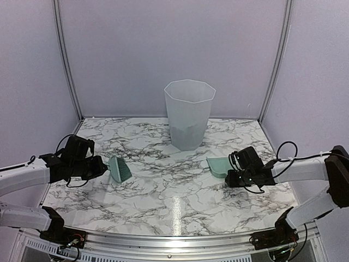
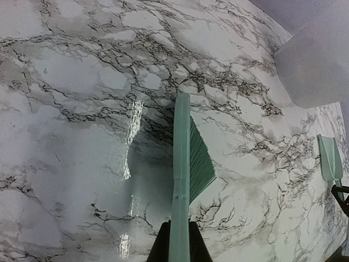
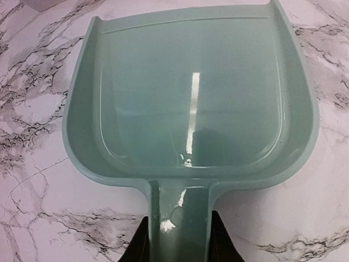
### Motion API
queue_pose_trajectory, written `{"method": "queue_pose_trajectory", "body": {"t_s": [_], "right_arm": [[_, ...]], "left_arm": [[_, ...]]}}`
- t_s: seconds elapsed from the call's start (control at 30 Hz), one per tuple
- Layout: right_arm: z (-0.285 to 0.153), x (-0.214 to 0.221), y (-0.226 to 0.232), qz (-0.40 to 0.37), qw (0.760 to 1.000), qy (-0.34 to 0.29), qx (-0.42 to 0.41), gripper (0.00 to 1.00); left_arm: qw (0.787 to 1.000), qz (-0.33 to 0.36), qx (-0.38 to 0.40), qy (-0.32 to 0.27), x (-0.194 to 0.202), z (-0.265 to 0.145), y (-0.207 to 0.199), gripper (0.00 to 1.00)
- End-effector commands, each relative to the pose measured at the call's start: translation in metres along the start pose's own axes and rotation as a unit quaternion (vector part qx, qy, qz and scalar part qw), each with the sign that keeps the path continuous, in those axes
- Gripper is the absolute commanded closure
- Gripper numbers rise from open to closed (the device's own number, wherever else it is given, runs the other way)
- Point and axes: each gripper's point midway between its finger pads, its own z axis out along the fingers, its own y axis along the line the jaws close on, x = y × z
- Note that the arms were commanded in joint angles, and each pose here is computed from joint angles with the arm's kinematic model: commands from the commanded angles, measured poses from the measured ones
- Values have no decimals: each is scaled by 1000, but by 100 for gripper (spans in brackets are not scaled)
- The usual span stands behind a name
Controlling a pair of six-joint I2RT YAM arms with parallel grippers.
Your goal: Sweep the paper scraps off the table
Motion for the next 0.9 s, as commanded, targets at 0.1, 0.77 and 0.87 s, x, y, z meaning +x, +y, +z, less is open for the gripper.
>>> {"method": "queue_pose_trajectory", "body": {"t_s": [0.1,0.77,0.87], "right_arm": [[7,-3,15,-8,1000,7,-17,93],[-8,-19,19,-2,1000,-11,-18,58],[-20,-34,21,-4,999,-34,-14,53]], "left_arm": [[997,0,-51,61,40,15,33,94],[995,3,-66,69,42,18,37,33],[996,6,-70,62,36,14,36,24]]}}
